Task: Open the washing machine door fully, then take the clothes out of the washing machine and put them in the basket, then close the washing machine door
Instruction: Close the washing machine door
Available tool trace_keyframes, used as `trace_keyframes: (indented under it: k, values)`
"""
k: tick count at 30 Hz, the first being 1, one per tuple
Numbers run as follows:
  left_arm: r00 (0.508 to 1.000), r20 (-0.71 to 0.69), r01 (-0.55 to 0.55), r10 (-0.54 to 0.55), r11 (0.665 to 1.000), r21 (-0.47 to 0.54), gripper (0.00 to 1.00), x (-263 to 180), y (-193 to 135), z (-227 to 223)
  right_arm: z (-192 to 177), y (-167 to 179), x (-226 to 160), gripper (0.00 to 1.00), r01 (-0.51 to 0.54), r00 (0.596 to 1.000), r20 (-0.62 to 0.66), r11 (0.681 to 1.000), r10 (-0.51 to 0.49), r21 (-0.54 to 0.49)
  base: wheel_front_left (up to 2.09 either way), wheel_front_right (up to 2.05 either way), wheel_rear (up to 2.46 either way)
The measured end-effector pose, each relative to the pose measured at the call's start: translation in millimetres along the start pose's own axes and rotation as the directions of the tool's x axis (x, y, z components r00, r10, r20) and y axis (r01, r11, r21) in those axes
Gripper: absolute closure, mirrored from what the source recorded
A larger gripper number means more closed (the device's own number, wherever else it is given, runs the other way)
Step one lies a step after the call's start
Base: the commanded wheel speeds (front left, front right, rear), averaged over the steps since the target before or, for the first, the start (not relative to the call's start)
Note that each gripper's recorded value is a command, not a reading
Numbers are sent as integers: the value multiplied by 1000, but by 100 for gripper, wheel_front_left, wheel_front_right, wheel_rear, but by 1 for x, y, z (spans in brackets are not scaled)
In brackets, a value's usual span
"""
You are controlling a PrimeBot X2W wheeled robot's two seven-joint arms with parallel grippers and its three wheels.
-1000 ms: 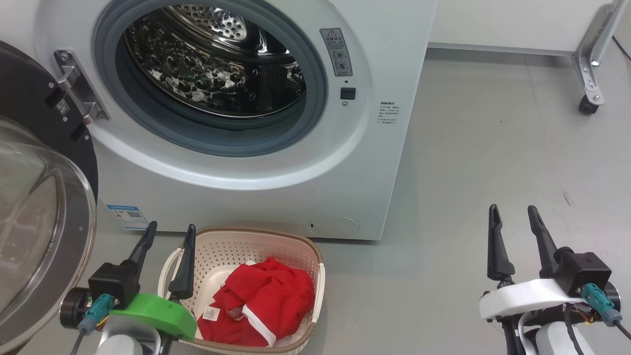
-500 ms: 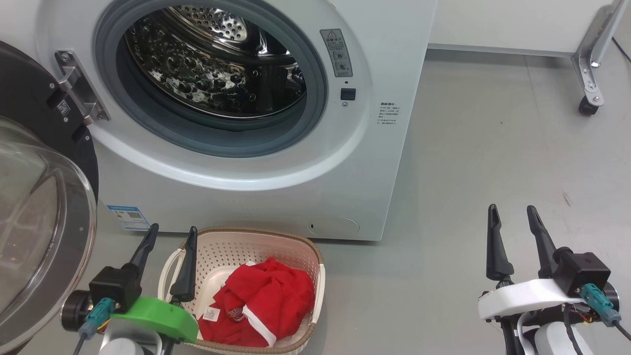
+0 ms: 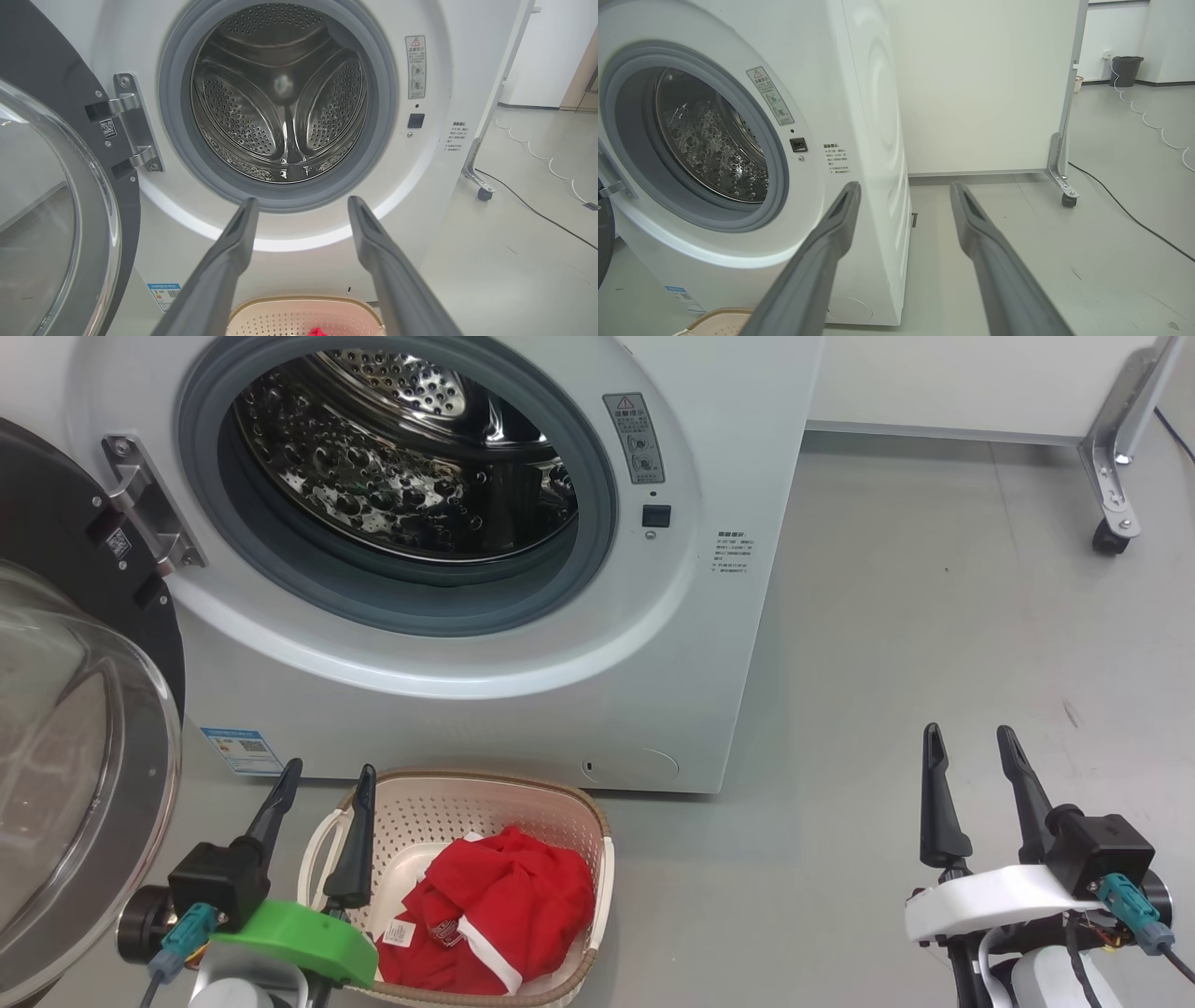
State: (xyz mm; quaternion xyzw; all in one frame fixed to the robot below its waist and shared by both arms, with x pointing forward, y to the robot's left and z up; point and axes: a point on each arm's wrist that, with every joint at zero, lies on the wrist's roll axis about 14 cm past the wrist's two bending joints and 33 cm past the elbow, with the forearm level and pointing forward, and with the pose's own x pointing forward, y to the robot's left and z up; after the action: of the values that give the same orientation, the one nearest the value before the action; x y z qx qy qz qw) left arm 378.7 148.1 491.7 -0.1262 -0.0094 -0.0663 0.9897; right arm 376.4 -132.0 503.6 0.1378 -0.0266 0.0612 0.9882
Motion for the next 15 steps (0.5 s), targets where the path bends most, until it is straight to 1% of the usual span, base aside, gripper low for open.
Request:
trace_keyframes:
  k: [9,11,15]
  values:
    - [1000,1,3,-3,1000,-3,0,-1,-2,0,1,1,-1,0,-5,1000,2,1000,5,-3,-1,1,0]
    - [1000,4,-10,10,999,-42,0,-3,0,0,1,2,-1,0,-7,1000,3,1000,8,-3,-16,16,0]
    - [1000,-3,-13,13,999,-46,0,-6,0,-3,2,3,-1,0,-13,1000,5,1000,13,-1,-27,27,0]
